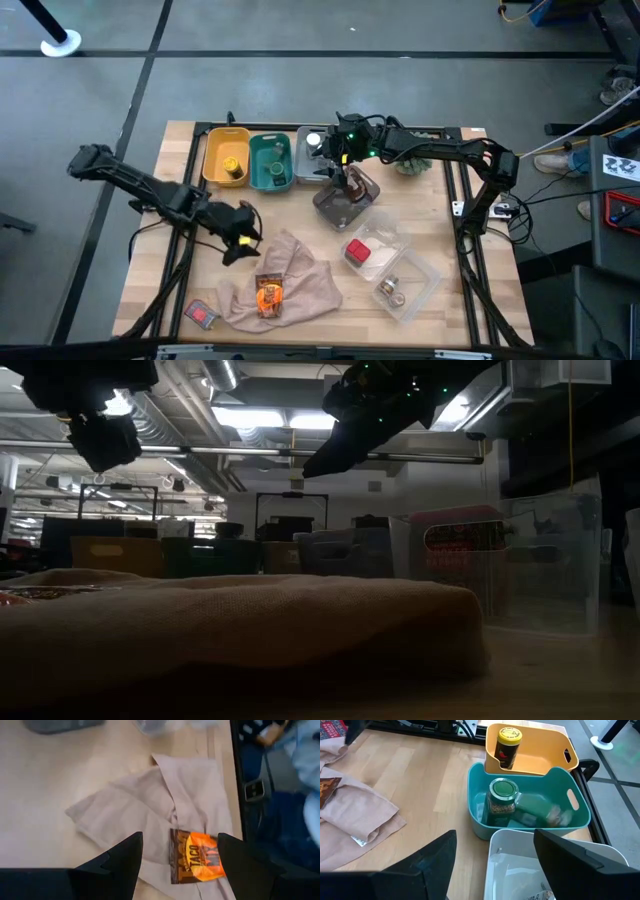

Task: Sort spices by type
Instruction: Put the orange seasoning pack into the black bin

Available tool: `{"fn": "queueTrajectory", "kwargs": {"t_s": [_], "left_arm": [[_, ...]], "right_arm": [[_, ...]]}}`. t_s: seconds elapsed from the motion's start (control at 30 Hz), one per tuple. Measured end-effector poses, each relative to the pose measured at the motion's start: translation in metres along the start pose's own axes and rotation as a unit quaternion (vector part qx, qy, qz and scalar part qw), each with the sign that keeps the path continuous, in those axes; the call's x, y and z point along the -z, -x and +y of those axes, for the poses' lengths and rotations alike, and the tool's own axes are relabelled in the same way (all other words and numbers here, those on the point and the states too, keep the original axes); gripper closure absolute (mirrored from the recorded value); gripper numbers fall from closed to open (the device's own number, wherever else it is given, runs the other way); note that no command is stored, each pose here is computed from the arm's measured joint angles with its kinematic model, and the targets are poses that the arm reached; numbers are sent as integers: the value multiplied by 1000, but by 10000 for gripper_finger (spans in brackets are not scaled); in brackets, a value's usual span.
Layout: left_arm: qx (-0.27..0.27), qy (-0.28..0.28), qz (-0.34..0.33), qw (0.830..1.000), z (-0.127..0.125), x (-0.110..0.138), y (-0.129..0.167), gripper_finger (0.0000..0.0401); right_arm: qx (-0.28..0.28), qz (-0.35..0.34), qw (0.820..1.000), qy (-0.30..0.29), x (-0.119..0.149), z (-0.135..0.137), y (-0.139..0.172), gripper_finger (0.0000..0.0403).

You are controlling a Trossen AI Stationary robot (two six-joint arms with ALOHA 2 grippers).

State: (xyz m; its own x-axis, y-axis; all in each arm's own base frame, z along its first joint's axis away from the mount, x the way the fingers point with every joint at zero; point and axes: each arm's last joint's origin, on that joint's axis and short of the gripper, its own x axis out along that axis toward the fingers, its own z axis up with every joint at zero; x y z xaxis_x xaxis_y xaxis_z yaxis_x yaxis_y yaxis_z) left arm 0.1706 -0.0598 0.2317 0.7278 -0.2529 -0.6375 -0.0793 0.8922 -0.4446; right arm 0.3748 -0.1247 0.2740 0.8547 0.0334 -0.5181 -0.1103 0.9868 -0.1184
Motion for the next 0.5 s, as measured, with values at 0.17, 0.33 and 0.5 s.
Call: {"fn": "queueTrajectory", "kwargs": {"t_s": [0.17,0.33,0.5], "left_arm": [[5,-28,30,999,-10,6,-28,160],[9,-52,49,997,-17,12,-48,160],[14,-54,59,997,-21,17,-60,160]], "right_arm": [[0,0,1000,0,0,0,0,136],[2,-3,1000,0,-1,-1,2,136],[2,-1,1000,0,-1,-1,2,136]]}}
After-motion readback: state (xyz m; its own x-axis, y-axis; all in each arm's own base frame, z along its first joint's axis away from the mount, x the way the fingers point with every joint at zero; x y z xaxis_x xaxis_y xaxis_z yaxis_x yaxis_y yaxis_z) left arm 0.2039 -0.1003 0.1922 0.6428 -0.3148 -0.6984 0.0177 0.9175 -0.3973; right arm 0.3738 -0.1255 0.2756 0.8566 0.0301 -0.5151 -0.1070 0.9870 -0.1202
